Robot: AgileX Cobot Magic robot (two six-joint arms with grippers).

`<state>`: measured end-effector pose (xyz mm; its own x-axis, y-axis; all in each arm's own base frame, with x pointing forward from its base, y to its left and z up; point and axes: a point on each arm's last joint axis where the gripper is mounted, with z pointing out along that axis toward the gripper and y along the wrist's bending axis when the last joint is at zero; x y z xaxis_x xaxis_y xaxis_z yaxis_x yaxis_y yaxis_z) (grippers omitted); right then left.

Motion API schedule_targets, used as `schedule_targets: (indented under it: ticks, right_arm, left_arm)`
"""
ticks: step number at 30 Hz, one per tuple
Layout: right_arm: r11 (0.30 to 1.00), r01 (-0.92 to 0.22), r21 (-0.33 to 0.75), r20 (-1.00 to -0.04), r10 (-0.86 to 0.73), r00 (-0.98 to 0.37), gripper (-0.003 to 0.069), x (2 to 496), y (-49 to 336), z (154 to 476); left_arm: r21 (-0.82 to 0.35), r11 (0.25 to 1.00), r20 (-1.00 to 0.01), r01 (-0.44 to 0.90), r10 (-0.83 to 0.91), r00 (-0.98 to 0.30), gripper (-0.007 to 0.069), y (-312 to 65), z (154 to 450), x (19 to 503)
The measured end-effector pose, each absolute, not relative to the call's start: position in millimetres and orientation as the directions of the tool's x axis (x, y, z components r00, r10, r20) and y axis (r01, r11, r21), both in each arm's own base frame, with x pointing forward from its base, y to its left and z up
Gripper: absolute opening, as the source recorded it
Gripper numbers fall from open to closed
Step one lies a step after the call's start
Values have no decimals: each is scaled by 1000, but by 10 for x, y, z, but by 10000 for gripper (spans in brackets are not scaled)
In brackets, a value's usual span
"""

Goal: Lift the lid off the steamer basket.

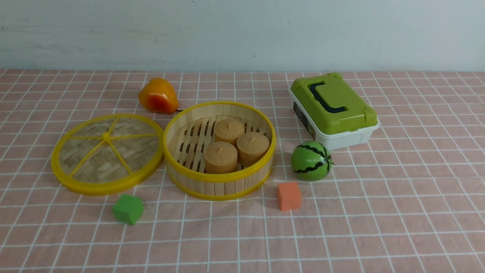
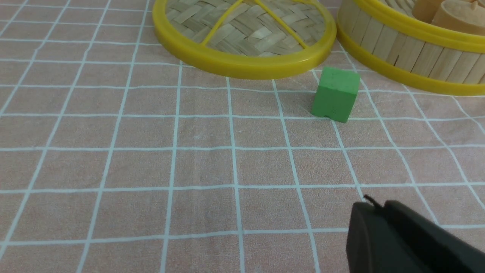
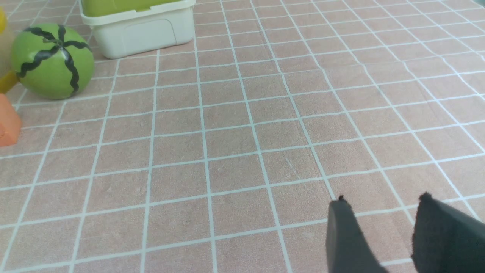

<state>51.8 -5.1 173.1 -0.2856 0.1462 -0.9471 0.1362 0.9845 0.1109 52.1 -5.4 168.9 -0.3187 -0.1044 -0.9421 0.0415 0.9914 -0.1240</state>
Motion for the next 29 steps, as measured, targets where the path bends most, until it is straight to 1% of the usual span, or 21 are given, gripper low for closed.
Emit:
schedule_targets:
  ticks: [29]
  right_arm:
    - [984, 136, 111, -947, 146, -286, 241, 518, -51, 1731]
  left_arm:
    - [-124, 991, -942, 42, -104, -319, 40, -54, 1689, 521]
